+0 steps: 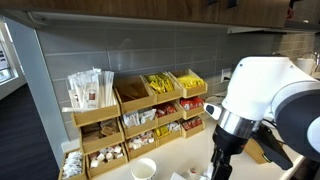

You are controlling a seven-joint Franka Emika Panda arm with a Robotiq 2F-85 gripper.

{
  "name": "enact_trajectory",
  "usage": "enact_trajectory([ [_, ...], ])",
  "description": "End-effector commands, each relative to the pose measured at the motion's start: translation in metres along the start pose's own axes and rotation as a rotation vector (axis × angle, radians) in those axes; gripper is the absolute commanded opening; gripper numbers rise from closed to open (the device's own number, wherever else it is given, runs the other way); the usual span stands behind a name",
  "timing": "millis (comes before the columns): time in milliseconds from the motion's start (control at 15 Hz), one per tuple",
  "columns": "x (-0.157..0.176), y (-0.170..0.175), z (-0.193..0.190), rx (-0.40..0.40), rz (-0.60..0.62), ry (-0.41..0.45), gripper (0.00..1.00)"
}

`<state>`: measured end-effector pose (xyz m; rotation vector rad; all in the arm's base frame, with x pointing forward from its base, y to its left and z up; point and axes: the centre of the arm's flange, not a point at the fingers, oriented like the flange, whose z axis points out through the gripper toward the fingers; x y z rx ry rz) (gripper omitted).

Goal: Use the paper towel and tissue to clean the counter

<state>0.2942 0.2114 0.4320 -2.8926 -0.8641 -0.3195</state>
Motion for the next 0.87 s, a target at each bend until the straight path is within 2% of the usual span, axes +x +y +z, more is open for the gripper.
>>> enact_trajectory([
  [0,-0.020,-0.007,-0.030,-0.022,0.130,0.010,1.00],
  [400,-0.029,-0.019,-0.061,-0.055,0.223,0.052,1.00],
  [467,-0.030,-0.019,-0.066,-0.062,0.227,0.066,1.00],
  [533,-0.020,-0.015,-0.055,-0.034,0.204,0.061,1.00],
  [800,-0.024,-0.018,-0.064,-0.043,0.211,0.082,1.00],
])
